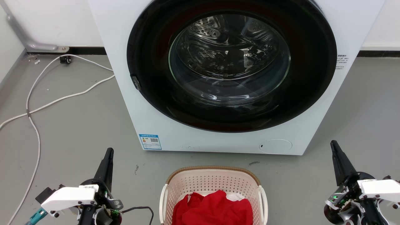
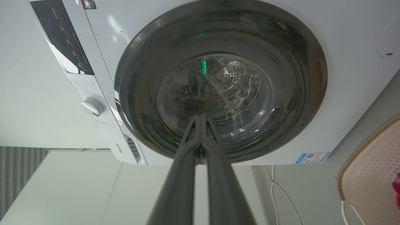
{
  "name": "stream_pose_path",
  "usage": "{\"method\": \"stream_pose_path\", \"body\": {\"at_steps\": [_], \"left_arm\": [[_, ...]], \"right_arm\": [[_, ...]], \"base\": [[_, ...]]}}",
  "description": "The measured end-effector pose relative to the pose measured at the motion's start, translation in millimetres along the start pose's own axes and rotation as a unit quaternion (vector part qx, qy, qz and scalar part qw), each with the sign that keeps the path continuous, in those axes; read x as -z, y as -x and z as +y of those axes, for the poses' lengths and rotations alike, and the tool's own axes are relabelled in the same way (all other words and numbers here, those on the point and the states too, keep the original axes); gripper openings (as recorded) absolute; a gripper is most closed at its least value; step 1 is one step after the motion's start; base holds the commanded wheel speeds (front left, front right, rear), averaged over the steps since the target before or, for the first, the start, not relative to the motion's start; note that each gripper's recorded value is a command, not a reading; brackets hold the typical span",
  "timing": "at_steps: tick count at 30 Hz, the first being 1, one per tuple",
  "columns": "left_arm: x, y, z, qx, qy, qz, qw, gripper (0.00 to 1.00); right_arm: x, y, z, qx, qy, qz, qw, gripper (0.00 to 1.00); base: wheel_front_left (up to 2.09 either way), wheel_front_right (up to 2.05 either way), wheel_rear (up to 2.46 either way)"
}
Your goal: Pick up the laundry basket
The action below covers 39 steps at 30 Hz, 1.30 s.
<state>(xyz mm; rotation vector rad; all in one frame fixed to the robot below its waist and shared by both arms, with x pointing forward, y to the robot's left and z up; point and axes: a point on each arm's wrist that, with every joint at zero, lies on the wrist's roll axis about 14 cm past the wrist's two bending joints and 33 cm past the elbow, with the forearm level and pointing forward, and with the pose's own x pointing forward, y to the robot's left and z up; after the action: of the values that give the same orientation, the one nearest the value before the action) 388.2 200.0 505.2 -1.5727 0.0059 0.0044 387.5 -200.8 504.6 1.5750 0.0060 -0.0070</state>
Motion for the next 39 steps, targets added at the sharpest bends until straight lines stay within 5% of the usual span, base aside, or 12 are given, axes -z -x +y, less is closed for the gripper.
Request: {"method": "stream_pose_path", "body": {"at_steps": [10,11,18,27,39], "left_arm": [[0,0,1,-0.001,0.000,0.000,1.000,0.00],[0,1,4,-0.006,0.001,0.000,1.000,1.00],[-1,10,20,-0.030,-0.009,-0.009,0.999,1.00],[-5,7,8,-0.023,-0.092,-0.020,0.995,1.00],[2,5,1,-0.030,-0.223,-0.020,0.974,1.00]], "right_arm": [[0,0,-1,0.001,0.000,0.000,1.000,0.00],[0,1,-4,0.006,-0.001,0.000,1.000,1.00],[-3,12,-23,0.034,0.008,-0.012,0.999,1.00],[-7,9,-8,0.016,0.101,-0.022,0.994,1.00],[3,10,5,-0.003,0.269,-0.012,0.963,1.00]], "base": [[0.00,0.00,0.00],[0.00,0.00,0.00],[0.00,0.00,0.00],[0.00,0.00,0.00],[0.00,0.00,0.00]]}}
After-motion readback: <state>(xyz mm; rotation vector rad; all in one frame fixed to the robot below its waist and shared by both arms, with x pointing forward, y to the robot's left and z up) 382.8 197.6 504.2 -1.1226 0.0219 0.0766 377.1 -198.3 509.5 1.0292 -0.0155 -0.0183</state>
